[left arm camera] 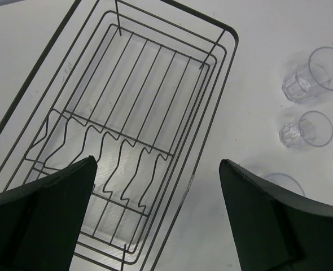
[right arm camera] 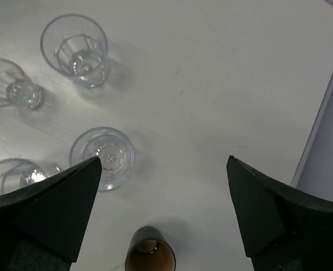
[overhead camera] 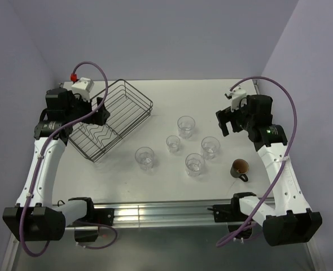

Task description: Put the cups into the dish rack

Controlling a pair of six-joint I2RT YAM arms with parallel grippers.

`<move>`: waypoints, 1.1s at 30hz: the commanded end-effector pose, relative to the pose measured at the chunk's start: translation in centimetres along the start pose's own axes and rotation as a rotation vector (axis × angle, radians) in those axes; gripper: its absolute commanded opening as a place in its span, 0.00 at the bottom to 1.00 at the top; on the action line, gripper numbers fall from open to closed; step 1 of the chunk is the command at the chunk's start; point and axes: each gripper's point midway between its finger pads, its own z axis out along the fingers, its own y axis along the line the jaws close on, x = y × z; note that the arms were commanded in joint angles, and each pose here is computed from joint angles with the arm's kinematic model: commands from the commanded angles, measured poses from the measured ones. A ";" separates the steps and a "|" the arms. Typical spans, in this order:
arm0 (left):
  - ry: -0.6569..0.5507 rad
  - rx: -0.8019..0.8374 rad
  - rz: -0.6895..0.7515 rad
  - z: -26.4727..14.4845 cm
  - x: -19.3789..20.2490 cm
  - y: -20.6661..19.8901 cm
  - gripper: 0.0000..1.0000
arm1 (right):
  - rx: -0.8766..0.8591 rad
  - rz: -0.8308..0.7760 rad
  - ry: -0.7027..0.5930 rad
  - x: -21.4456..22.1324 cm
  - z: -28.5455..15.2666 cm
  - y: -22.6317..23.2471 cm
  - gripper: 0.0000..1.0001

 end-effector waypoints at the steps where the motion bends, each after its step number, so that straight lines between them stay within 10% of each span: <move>1: -0.031 0.059 0.097 -0.4 -1.3 -1.2 0.99 | -0.047 -0.075 0.043 -0.4 -1.0 0.3 1.00; 14: 0.028 0.205 0.212 0.7 0.0 -4.7 0.99 | -0.232 -0.245 0.430 7.9 -5.8 -3.5 0.98; 26: 0.054 0.343 0.213 0.5 0.1 -7.7 0.98 | -0.446 -0.208 0.590 14.5 -4.7 -4.0 0.60; 33: 0.080 0.380 0.208 0.2 0.9 -8.3 0.98 | -0.488 -0.159 0.619 16.8 -3.0 -3.4 0.58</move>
